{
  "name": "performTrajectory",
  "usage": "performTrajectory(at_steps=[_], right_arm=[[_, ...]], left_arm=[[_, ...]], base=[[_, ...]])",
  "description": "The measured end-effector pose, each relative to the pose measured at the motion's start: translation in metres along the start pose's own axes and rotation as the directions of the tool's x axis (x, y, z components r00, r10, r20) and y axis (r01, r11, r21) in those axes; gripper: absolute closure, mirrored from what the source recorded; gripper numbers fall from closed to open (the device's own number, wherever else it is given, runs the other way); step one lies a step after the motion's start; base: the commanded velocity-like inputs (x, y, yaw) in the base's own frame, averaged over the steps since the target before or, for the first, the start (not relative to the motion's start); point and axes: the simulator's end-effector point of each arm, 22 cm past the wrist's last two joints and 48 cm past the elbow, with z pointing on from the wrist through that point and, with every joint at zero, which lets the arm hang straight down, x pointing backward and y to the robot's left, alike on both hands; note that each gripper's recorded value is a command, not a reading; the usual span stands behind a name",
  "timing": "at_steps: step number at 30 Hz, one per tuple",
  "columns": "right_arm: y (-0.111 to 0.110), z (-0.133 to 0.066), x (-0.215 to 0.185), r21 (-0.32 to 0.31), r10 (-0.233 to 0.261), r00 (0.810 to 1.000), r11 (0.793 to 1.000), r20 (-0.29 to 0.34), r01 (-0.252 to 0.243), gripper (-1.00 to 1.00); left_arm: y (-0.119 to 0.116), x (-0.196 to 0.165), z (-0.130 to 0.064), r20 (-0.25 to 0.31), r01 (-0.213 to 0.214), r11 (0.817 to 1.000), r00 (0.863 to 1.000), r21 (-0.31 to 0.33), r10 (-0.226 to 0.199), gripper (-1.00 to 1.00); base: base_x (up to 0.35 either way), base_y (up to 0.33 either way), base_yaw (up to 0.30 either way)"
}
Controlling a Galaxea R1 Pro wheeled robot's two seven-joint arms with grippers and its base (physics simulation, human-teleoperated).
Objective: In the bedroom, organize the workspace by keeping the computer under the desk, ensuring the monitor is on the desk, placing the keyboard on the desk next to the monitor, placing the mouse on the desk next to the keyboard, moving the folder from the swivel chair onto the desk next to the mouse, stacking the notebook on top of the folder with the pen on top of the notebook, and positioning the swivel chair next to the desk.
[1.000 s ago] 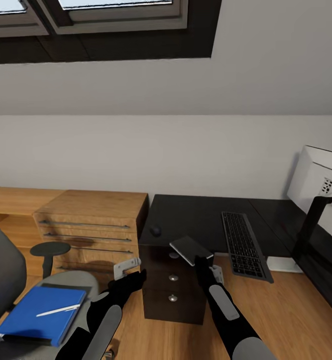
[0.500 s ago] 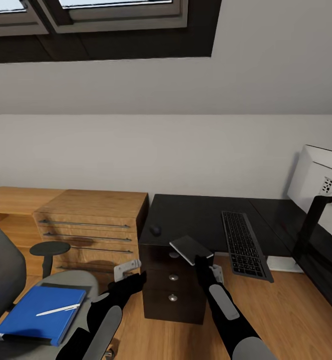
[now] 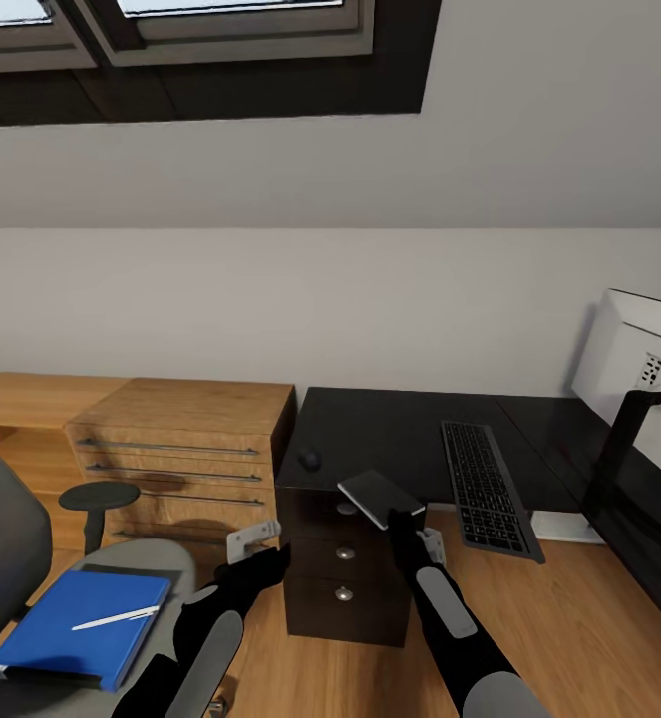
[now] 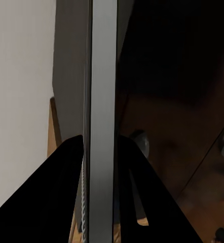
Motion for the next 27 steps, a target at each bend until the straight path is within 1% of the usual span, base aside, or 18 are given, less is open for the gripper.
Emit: performTrajectory(at_steps=[8, 20, 27], right_arm=[[0.0001, -0.0003, 0.0004, -0.001, -0.001, 1.0, 1.0, 0.0, 0.001, 1.0], [0.0, 0.0, 0.0006, -0.001, -0.002, 1.0, 1.0, -0.002, 0.002, 1.0], [0.0, -0.0001, 0.0014, -0.001, -0.003, 1.0, 1.0, -0.003, 0.003, 1.0]], left_arm=[[0.0002, 0.0008, -0.0001, -0.002, 0.0, 1.0, 1.0, 0.0, 0.0, -1.0], [0.0, 0.0008, 0.0003, -0.003, 0.001, 1.0, 1.0, 0.0, -0.001, -1.0], [0.0004, 0.0016, 0.0005, -0.004, 0.001, 1.0, 1.0, 0.0, -0.001, -1.0]], base=[[0.179, 0.0, 0.0], [0.02, 0.0, 0.0], [0.063, -0.045, 0.0]])
